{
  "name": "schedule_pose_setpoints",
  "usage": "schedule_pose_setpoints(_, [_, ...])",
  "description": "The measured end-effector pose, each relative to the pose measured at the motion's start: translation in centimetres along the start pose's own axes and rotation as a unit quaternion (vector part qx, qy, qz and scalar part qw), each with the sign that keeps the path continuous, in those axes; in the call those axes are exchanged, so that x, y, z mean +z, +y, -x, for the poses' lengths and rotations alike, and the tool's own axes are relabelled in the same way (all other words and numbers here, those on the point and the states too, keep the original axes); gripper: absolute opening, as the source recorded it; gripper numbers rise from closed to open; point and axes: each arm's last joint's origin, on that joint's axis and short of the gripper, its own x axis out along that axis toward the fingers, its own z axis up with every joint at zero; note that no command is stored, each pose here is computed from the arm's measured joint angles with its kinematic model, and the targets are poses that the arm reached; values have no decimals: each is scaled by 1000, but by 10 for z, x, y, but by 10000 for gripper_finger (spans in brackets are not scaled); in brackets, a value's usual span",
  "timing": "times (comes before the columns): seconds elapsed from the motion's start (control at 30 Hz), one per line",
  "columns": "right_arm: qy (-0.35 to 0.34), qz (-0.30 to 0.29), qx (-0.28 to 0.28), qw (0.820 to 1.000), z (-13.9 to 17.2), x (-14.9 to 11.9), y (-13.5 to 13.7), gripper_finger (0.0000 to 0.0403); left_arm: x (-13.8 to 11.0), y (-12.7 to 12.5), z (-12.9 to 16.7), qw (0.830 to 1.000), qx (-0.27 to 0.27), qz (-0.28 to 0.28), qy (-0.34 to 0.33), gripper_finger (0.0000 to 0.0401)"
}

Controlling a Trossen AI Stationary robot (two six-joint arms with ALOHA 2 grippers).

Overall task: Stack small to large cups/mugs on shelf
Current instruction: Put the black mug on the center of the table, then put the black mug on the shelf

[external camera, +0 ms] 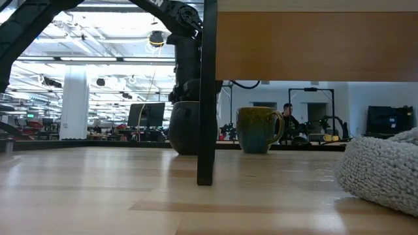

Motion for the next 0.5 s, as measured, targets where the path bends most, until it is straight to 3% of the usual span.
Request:
schedule_pose_setpoints(0.2, [0,0,0,1000,0,0,0,33,0,3,4,1000,27,-15,4,263])
schedule_pose_setpoints(0.5, [3,2,-1,1000,0,-1,0,33,9,4,40,999,31,-30,-3,266])
